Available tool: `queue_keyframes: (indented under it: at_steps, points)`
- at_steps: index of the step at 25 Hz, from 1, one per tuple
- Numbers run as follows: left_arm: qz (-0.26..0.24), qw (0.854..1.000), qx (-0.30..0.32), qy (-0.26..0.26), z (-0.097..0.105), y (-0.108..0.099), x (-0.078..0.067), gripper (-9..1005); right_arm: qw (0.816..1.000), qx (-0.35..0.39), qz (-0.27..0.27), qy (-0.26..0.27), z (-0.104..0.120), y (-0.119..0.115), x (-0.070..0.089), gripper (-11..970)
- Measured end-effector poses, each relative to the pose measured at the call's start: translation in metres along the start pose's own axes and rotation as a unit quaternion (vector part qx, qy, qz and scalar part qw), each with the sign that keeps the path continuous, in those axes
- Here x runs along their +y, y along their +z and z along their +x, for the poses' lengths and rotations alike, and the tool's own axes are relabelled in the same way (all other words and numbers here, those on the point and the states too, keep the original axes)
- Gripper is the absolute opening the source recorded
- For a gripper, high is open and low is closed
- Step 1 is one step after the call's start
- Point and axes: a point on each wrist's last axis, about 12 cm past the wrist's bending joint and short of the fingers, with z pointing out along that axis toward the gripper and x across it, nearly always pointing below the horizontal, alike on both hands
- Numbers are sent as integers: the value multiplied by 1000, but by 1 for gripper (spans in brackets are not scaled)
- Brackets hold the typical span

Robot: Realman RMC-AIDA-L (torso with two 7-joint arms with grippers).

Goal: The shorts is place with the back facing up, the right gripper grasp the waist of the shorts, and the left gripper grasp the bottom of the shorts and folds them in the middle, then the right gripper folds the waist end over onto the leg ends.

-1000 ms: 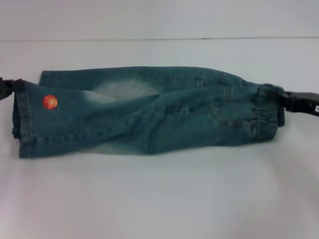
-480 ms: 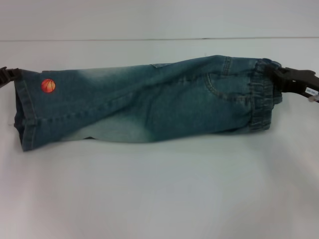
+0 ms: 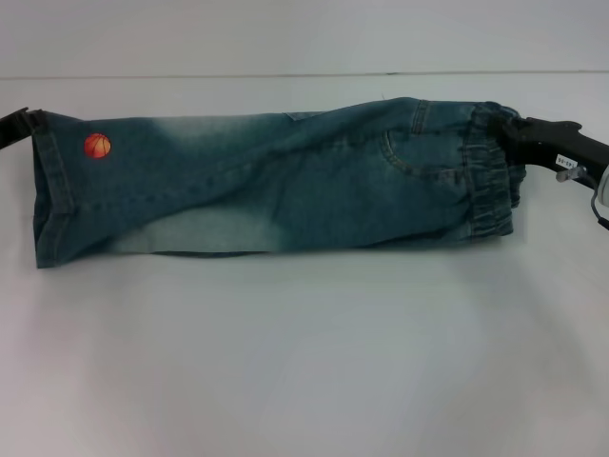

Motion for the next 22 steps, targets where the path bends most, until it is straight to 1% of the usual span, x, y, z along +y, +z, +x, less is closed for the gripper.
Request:
queue_keyframes:
  at_steps: [5,7,10,12,16,19,21,22]
  points:
    - [-8,1000,-6,11,-3,5,-3,108,1000,3,1,-3,0,3,1,43]
    - [-9,1000,-7,16,-3,6,-4,113,1000,5,2,-3,0,4,2,58]
    - [-3,1000,-6,25,-2,9,-7,120,1000,8,2,0,1,4,2,80]
    - [5,1000,-16,24,-3,9,-10,125,1000,10,4,2,2,5,2,95]
    - [10,999,-31,23,-2,9,-11,135,1000,13,4,2,3,6,3,125]
    - [10,999,-30,27,0,8,-10,277,1000,13,3,4,4,5,3,147]
    - [11,999,-29,31,1,8,-10,371,1000,13,2,5,5,4,3,237]
    - [13,999,-28,31,2,7,-9,394,1000,13,2,6,5,4,3,283]
